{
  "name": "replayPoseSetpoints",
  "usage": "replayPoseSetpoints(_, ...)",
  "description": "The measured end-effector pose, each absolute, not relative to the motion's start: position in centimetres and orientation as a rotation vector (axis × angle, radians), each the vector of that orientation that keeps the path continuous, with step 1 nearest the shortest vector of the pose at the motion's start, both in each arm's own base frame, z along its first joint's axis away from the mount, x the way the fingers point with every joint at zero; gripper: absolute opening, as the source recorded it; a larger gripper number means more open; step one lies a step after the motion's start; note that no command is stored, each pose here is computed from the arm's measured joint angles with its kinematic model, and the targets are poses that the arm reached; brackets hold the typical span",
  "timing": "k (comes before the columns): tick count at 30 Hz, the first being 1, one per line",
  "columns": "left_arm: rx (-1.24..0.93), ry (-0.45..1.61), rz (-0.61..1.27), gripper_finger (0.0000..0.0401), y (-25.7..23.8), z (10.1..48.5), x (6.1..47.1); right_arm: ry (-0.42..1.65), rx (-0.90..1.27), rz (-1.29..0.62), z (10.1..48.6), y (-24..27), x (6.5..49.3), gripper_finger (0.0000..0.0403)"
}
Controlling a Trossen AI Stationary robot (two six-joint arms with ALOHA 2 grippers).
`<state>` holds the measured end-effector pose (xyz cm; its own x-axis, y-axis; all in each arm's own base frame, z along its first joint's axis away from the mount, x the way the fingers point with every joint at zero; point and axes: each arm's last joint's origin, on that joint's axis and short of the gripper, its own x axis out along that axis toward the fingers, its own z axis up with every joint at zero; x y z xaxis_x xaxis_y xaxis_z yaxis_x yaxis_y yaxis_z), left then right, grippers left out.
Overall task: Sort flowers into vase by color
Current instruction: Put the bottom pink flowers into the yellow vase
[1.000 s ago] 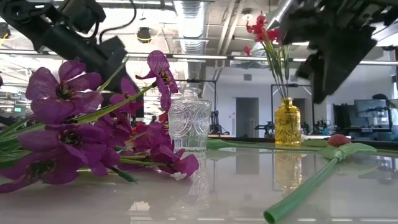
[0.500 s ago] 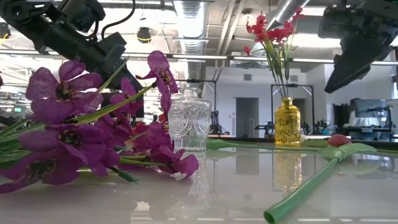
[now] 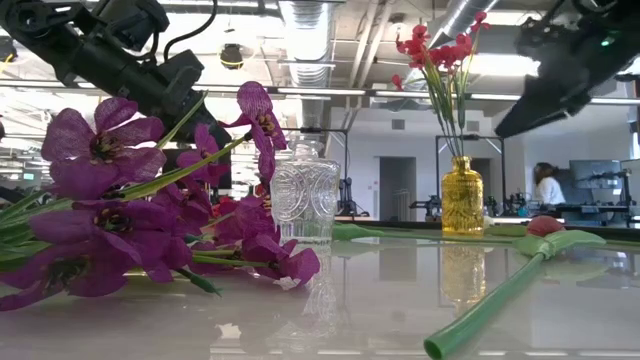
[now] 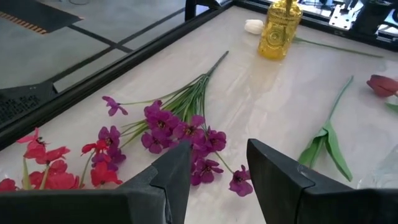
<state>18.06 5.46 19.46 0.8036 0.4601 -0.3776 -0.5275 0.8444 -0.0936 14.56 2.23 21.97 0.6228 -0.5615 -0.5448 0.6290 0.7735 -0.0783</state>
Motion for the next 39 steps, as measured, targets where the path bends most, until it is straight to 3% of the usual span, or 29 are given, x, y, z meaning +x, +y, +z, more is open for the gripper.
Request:
replayPoseSetpoints(5,-0.201,0.353,0.533,0.0144,5.5,19.5,18.1,0.519,-0.029,-0.85,22.6,0.6,15.1,0.0165)
replayPoseSetpoints(16,-0.221,0.364,0.521,0.0144,5.4,19.3,18.0,0.551,0.026,-0.853,23.3,-4.2,16.0,0.0169)
replayPoseSetpoints(28,-0.193,0.369,0.512,0.0144,5.4,19.3,18.0,0.473,0.041,-0.829,24.3,-6.8,16.1,0.0236)
replayPoseSetpoints(39,-0.181,0.373,0.509,0.0144,5.4,19.3,18.0,0.499,0.047,-0.769,23.1,-8.2,17.4,0.0207)
